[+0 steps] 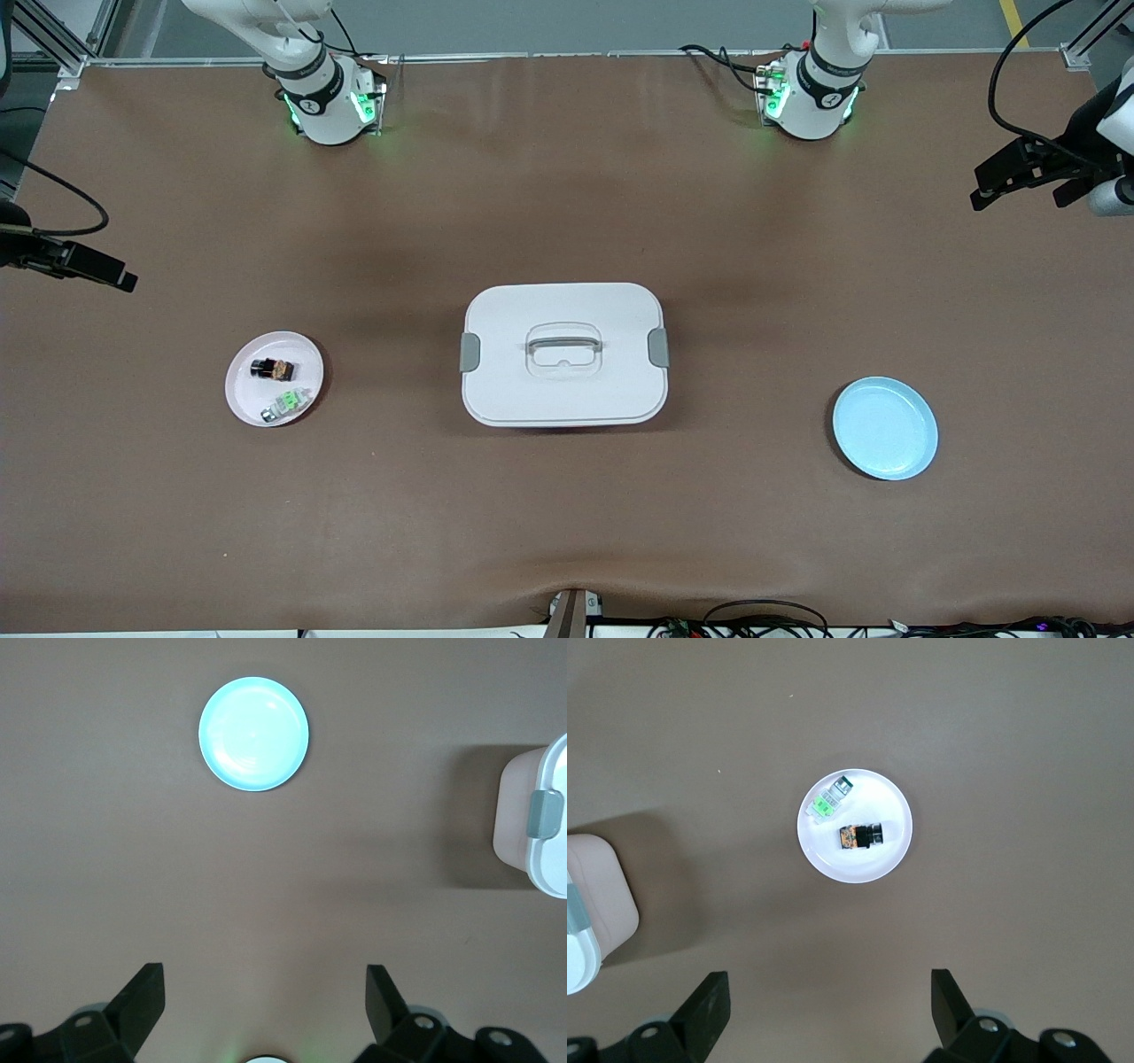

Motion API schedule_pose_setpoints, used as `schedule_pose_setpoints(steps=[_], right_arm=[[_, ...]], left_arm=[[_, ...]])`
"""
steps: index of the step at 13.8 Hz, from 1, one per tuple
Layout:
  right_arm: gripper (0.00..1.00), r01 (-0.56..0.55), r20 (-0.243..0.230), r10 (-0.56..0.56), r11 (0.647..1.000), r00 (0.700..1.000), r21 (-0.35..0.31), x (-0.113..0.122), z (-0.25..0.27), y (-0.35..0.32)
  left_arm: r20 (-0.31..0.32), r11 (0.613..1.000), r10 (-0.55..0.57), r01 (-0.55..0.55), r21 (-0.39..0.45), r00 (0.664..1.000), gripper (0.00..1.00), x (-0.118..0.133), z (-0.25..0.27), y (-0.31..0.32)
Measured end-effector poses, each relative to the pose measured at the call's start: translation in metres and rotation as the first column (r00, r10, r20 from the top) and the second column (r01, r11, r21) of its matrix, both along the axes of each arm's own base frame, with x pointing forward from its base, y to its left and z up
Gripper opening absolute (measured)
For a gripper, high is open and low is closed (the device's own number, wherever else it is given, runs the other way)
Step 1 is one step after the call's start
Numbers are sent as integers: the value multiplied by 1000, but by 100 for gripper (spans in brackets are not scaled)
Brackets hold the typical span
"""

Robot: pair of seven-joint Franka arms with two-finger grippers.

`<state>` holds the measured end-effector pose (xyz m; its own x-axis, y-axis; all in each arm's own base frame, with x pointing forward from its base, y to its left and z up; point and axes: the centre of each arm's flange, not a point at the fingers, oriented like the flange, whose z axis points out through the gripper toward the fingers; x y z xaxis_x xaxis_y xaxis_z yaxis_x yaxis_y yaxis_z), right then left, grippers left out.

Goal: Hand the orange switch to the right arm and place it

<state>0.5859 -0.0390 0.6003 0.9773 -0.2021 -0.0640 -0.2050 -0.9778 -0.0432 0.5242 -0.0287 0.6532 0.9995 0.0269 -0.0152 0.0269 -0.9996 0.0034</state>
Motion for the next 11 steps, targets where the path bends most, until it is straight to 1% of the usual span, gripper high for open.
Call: schedule_pose_setpoints(steps=[4, 11], right_arm=[[100, -37, 11, 37, 999, 999, 0, -8, 5, 0], [100, -42, 2, 42, 999, 999, -3, -10, 0, 0]], left_arm=[[0, 1000, -1, 1, 0, 1000, 100, 0, 0, 0], [1, 1000, -5, 5, 0, 1000, 100, 0, 1, -1]])
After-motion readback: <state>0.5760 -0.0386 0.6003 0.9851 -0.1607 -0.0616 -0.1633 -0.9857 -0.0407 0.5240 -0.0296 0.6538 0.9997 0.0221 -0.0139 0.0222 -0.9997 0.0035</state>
